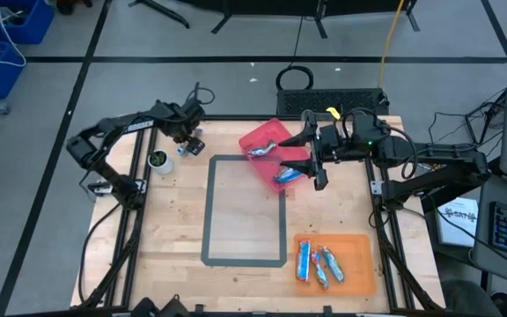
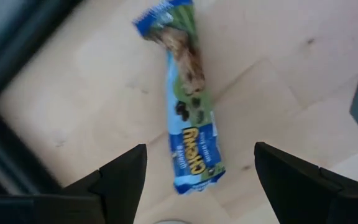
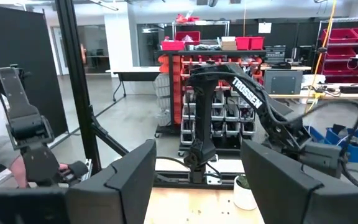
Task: Pick and place Granola Bars by type
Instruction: Put the blue granola bar into the pink bin
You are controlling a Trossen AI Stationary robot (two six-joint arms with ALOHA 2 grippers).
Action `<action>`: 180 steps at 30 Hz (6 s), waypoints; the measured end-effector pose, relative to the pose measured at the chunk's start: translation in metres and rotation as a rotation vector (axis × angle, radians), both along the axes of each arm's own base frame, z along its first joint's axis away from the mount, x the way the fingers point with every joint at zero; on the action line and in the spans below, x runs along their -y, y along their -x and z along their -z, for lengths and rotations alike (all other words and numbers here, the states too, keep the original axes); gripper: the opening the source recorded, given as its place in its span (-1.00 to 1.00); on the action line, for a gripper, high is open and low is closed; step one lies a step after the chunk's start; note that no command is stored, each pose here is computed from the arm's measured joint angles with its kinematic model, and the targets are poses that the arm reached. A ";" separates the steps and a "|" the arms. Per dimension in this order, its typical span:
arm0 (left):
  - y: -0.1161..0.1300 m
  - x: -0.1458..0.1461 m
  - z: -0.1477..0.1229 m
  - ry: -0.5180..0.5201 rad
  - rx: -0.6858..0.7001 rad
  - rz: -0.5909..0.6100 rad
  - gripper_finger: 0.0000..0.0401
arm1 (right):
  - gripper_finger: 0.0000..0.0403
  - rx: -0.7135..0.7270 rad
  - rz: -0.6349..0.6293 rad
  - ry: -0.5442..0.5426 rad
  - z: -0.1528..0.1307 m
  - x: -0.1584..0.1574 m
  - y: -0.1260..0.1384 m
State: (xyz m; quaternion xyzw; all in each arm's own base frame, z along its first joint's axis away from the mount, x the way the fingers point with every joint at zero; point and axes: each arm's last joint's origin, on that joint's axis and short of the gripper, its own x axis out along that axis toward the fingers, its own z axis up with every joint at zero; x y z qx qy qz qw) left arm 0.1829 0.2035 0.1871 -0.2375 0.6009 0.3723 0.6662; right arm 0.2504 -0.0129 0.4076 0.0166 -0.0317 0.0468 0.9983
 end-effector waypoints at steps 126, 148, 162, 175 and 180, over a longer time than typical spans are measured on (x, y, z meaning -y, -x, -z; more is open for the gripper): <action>-0.098 0.145 -0.196 -0.735 1.252 0.853 -0.93 | 0.80 -0.034 0.179 -0.164 -0.027 0.060 -0.082; -0.112 0.143 -0.200 -0.706 1.263 0.883 -0.93 | -0.11 -0.035 0.177 -0.145 -0.026 0.060 -0.084; -0.112 0.143 -0.200 -0.695 1.270 0.872 -0.89 | -0.89 -0.035 0.126 -0.116 -0.026 0.059 -0.084; -0.100 0.140 -0.206 -0.694 1.271 0.823 -0.60 | -0.92 -0.018 0.129 -0.065 -0.031 0.058 -0.078; -0.088 0.137 -0.212 -0.693 1.257 0.794 -0.37 | -0.92 -0.010 0.139 -0.041 -0.036 0.060 -0.072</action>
